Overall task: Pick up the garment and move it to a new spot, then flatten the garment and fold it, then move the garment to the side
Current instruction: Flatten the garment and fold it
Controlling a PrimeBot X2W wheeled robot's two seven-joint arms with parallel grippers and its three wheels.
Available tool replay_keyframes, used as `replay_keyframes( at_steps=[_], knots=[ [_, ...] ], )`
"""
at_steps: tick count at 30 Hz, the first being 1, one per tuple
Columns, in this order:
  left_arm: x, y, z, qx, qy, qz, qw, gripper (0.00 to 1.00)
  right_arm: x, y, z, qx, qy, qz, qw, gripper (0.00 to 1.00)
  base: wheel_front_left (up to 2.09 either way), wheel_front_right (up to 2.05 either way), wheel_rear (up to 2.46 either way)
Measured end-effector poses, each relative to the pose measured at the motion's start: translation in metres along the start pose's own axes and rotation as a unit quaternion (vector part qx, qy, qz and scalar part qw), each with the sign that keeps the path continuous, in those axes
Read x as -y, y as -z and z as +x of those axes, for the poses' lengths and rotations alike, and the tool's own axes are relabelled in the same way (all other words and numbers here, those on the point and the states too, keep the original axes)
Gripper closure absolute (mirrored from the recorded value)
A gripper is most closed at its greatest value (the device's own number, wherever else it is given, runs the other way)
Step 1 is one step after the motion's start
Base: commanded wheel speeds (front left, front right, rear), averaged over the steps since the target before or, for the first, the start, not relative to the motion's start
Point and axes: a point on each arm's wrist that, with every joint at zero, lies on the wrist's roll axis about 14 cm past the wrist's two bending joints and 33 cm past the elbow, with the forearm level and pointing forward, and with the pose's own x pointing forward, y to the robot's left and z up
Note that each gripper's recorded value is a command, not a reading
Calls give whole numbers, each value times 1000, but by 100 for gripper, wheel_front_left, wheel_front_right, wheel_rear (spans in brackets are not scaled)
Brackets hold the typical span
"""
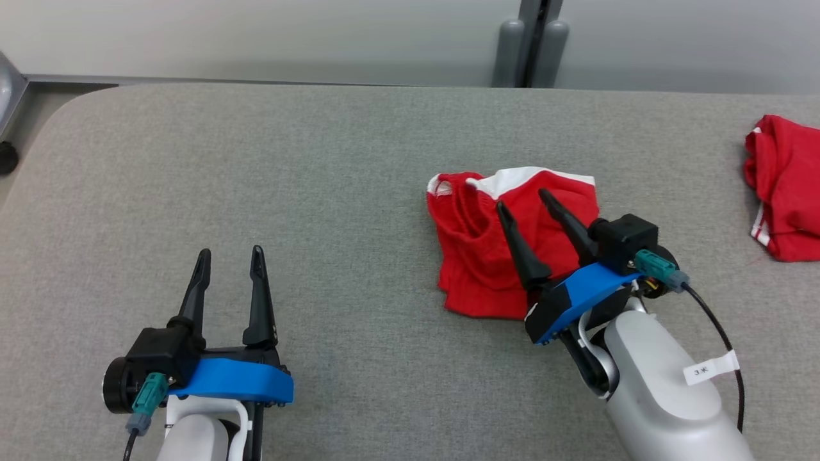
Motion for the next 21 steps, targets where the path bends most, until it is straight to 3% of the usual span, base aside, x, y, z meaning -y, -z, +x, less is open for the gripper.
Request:
replay_keyframes(
  at_steps=[2, 10, 21],
  knots=[
    [5, -4, 2, 6, 8, 2, 1000, 0, 15, -25, -9, 41, 23, -18, 999, 0, 0, 0, 0],
    [13, -11, 2, 17, 21, 5, 1000, 0, 55, -59, -57, 105, 97, -46, 989, 0, 0, 0, 0],
    [11, -17, -12, 24, 21, 20, 999, 0, 89, -71, -130, 139, 187, -42, 972, 0, 0, 0, 0]
  ],
)
